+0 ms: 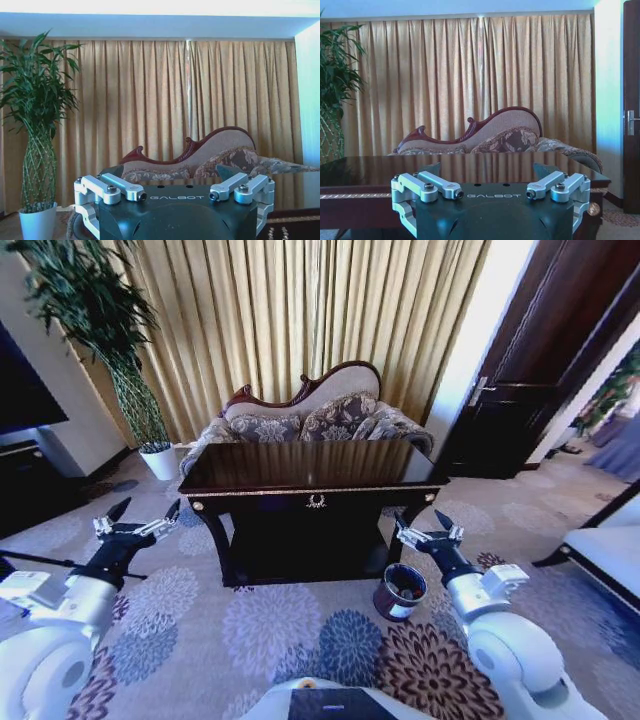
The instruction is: Move to the front of the table and place the trash on the table into the trash bin.
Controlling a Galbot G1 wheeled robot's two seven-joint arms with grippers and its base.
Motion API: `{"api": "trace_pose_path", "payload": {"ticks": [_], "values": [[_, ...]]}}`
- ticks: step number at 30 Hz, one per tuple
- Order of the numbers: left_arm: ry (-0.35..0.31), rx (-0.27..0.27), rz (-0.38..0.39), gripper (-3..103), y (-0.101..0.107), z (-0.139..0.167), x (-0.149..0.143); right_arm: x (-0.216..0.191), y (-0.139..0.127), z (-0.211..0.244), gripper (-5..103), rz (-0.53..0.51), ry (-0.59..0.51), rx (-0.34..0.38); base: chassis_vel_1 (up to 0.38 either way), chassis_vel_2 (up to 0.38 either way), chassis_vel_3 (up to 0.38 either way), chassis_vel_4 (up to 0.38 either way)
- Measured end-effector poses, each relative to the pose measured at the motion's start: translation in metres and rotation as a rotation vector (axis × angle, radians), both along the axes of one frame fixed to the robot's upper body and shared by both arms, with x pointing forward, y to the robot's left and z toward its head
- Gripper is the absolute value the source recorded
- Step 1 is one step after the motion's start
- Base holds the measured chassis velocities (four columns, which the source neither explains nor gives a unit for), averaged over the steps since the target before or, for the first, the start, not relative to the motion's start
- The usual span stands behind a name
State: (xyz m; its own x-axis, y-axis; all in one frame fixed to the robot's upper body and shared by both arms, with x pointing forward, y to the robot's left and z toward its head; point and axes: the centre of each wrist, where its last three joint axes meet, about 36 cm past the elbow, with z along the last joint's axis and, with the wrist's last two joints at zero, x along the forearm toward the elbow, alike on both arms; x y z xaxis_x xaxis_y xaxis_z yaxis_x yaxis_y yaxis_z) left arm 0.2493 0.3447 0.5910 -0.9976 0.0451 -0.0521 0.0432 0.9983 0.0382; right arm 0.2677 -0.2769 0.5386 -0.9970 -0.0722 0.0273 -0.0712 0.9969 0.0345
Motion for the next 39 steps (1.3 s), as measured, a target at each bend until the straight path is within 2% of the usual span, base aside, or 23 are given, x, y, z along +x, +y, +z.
{"api": "trace_pose_path", "payload": {"ticks": [30, 39], "values": [[0.001, -0.002, -0.006, 100, -0.0006, -0.0010, 0.0000, -0.0027, 0.0019, -0.0003, 100, -0.002, -0.002, 0.004, 0.228, -0.231, -0.236, 0.227], [0.014, -0.019, 0.011, 100, -0.0022, -0.0044, -0.0012, -0.0025, 0.0032, -0.0024, 100, 0.002, -0.011, 0.017, 0.243, -0.257, -0.236, 0.256]]}}
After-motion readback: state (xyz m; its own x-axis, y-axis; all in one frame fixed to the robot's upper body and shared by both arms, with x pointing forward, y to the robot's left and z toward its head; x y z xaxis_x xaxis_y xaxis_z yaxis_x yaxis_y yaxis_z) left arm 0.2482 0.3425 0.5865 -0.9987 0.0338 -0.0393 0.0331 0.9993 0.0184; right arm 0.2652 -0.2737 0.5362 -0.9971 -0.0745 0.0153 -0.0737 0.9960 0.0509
